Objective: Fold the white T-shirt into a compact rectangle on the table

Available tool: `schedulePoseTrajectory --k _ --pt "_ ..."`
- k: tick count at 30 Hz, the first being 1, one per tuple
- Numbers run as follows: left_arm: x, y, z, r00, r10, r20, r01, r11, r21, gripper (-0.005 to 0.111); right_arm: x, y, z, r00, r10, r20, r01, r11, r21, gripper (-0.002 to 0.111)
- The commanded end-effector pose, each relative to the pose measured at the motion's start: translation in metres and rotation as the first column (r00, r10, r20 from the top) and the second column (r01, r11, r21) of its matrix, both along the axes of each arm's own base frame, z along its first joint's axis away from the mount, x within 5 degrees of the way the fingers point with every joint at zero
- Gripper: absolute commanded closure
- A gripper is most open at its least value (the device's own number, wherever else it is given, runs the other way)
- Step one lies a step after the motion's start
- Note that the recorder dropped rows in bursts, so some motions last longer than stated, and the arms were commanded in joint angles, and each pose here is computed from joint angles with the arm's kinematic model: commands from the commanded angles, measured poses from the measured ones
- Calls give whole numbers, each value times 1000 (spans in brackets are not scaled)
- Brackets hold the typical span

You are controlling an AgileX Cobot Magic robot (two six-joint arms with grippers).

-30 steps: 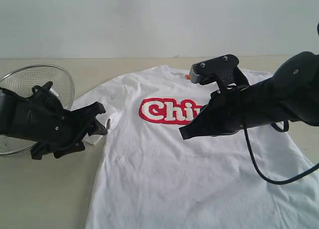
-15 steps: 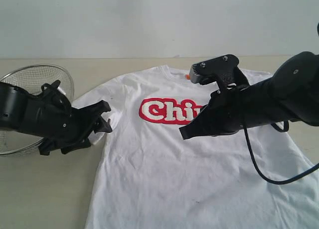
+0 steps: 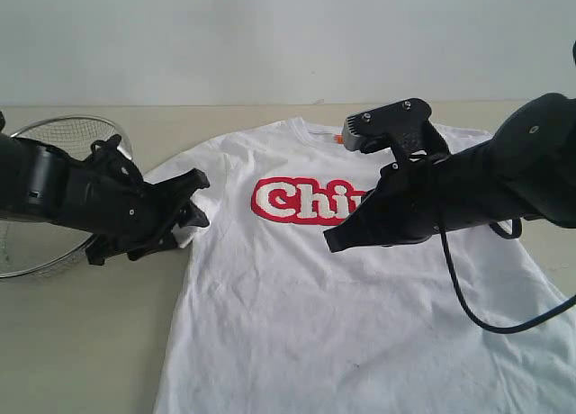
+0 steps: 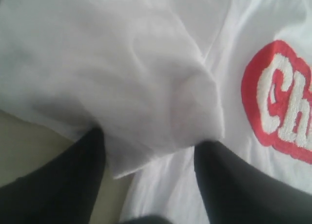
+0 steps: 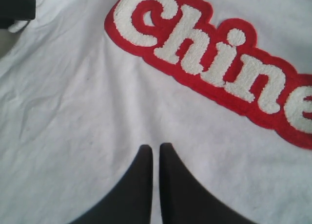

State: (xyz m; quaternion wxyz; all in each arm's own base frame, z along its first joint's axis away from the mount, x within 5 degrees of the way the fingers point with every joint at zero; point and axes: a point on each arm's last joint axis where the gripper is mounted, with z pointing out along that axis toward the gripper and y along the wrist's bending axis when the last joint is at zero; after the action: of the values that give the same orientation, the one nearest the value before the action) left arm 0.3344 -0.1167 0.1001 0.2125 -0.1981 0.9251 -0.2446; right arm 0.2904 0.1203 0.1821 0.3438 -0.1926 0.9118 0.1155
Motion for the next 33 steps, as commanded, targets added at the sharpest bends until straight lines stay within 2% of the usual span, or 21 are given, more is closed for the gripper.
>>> schedulePoseTrajectory --k 1,6,10,18,24,33 --pt "-3 8 -21 998 31 -48 -27 996 85 60 -2 -1 2 1000 4 5 -4 1000 -1 108" --pt "-1 12 -21 997 58 -41 -52 990 127 83 -2 -1 2 1000 4 5 -4 1000 -1 108" --pt "3 11 -19 998 60 -27 -56 990 127 102 -2 -1 2 1000 4 5 -4 1000 -1 108" --pt "18 6 -5 998 53 32 -56 994 95 102 -2 -1 2 1000 6 2 -6 1000 0 108" --pt "31 1 22 992 49 117 -56 997 56 102 -2 -1 2 1000 6 2 -6 1000 0 108" --pt "44 -3 46 978 -7 210 -9 997 74 102 -2 -1 2 1000 5 4 -5 1000 0 108"
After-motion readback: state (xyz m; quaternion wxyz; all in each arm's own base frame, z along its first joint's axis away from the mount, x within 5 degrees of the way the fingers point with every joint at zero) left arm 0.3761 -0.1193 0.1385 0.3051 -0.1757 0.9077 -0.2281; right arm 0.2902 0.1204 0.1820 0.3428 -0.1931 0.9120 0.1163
